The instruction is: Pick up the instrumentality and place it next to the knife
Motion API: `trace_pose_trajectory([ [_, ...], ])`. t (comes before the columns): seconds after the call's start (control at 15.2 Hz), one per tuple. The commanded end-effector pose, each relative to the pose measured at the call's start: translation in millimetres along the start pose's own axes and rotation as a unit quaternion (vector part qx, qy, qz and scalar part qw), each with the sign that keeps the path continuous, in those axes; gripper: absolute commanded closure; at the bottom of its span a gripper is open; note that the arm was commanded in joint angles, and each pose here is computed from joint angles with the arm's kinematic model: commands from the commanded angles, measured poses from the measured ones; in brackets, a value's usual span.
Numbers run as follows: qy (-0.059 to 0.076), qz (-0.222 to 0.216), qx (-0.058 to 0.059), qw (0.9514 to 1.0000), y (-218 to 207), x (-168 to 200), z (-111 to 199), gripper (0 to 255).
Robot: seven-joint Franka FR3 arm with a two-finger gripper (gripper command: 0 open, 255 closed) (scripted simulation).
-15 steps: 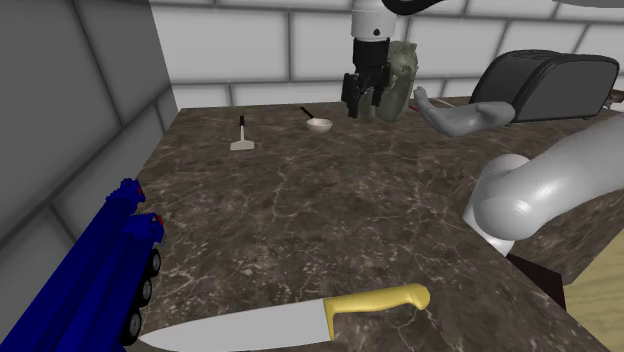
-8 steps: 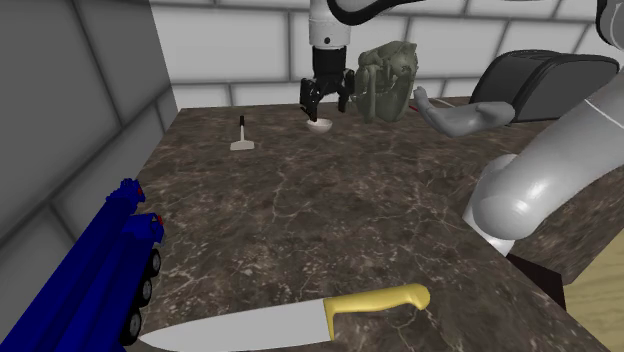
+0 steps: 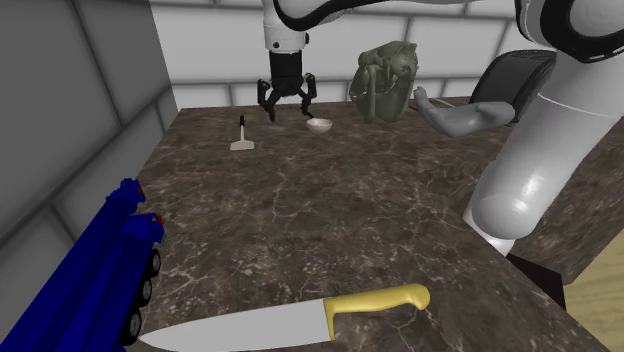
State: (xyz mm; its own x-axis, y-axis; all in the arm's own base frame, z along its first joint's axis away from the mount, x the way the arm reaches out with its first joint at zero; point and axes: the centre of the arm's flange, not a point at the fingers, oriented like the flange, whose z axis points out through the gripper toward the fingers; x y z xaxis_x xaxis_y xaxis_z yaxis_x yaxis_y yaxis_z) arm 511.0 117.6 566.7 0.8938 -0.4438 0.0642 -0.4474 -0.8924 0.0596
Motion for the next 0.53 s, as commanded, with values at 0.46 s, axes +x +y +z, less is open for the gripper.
trace_pose_trajectory([
  [0.46,-0.002,0.087,0.016,0.9961,-73,89,15,0],
])
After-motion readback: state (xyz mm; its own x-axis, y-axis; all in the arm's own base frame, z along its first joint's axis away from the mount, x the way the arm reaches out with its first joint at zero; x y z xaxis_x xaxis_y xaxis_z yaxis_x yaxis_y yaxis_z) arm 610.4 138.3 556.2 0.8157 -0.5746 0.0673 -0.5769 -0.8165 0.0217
